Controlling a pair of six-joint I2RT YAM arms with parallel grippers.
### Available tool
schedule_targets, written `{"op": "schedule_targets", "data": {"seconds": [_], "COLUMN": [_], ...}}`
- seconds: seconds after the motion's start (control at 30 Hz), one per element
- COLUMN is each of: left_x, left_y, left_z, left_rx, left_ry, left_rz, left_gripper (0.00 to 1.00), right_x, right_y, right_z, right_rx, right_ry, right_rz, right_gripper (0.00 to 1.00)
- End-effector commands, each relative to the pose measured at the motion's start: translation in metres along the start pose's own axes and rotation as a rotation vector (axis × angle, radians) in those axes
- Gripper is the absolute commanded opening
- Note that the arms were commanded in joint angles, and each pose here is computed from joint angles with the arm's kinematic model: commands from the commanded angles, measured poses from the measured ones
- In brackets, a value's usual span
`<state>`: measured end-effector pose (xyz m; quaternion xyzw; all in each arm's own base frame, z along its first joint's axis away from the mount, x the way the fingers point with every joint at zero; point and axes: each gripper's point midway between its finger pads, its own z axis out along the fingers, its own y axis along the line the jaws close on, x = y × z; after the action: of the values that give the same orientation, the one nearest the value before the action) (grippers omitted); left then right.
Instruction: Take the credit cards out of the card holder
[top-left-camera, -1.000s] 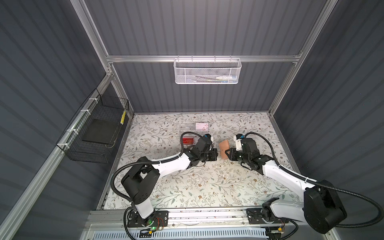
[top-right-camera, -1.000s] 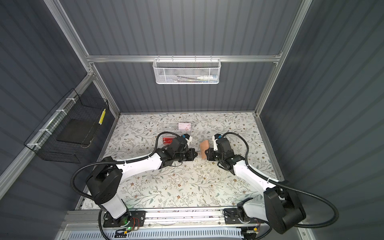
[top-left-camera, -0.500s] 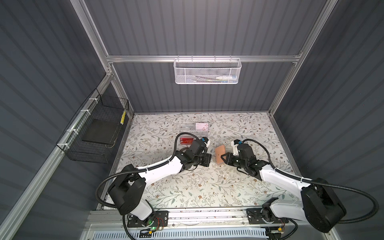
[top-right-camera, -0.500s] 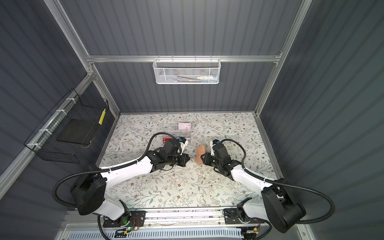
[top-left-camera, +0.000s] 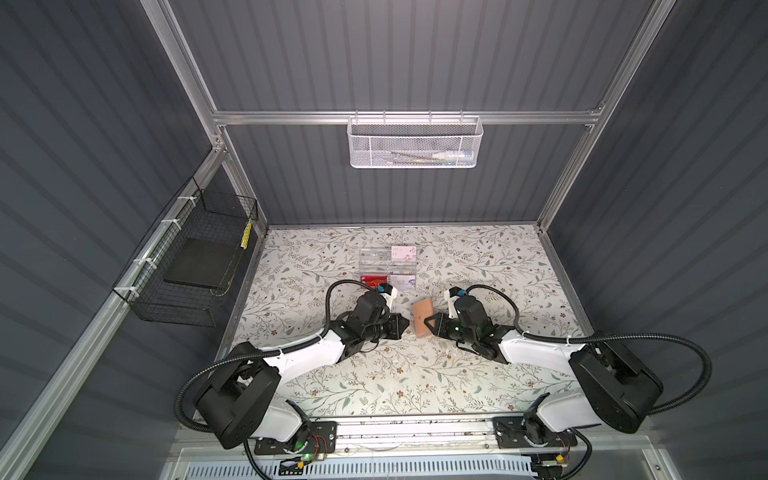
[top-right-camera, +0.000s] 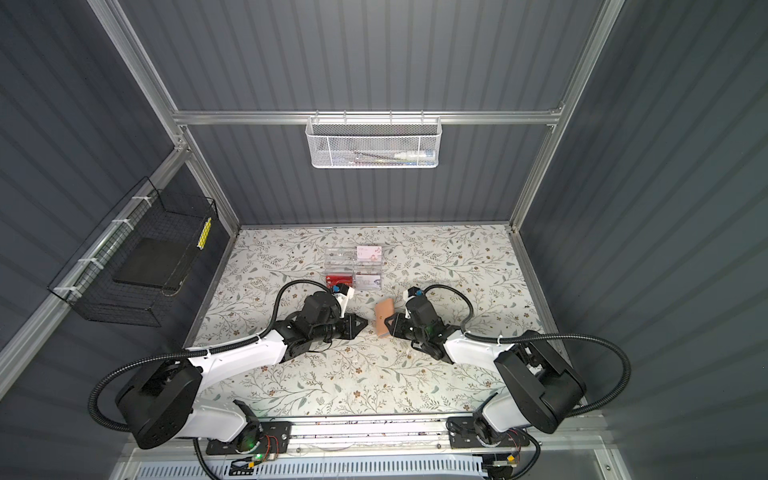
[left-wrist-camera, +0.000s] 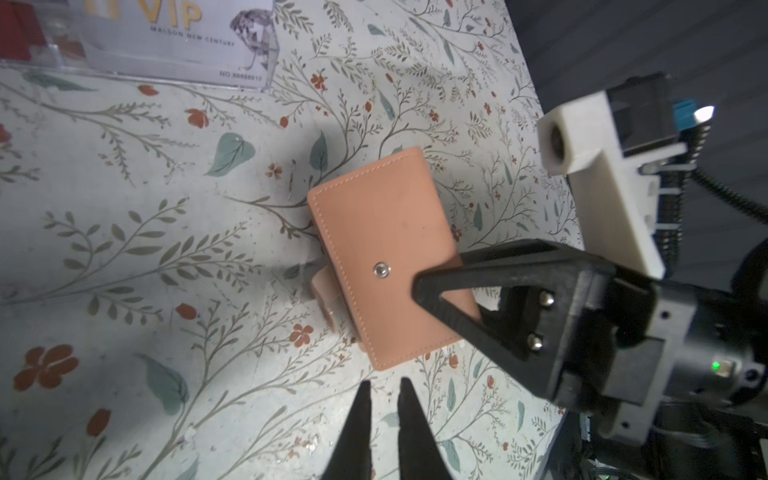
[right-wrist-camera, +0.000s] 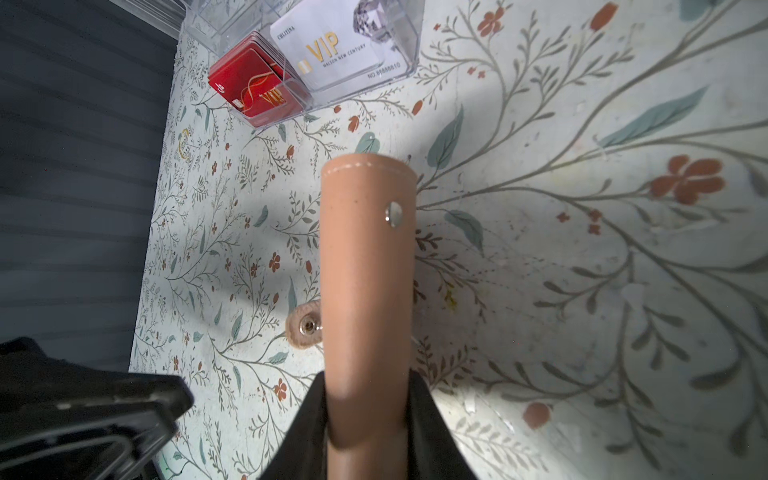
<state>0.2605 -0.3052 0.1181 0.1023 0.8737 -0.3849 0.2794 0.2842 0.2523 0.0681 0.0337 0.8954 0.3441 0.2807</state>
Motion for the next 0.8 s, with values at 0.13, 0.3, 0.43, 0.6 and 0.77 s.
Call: {"op": "schedule_targets", "data": {"seconds": [0.13,0.3,0.43,0.6,0.77], "left_x": [-0.026,-0.024,-0.025,-0.025,-0.025], "left_y": [-0.016,-0.014,-0.016,-0.02,-0.022], "left_z": [-0.011,-0.019,-0.022,-0.019,-0.016], "left_rx": [0.089,0.087,0.093,0.116,0.125], "left_ry": [-0.132,-0.148,-0.151,-0.142,-0.135], "left_rz": [-0.107,-0.135,-0.14,-0.148,-0.155], "left_gripper": [0.23,0.35,0.4,0.39,0.39], "right_x": [-0.005,0.003,0.004,0.001,-0.003], "right_y": [0.004,0.0,-0.002,-0.004,-0.007], "right_z": [0.011,0.015,0.011,0.001,-0.007], "right_rx": [-0.024,-0.013,-0.007,0.021,0.052], "right_ry": [-0.046,-0.031,-0.039,-0.056,-0.07], "right_rz": [0.036,0.033,0.025,-0.005,-0.043], "right_gripper": [0.0,0.12,0.21,0.35,0.48]}}
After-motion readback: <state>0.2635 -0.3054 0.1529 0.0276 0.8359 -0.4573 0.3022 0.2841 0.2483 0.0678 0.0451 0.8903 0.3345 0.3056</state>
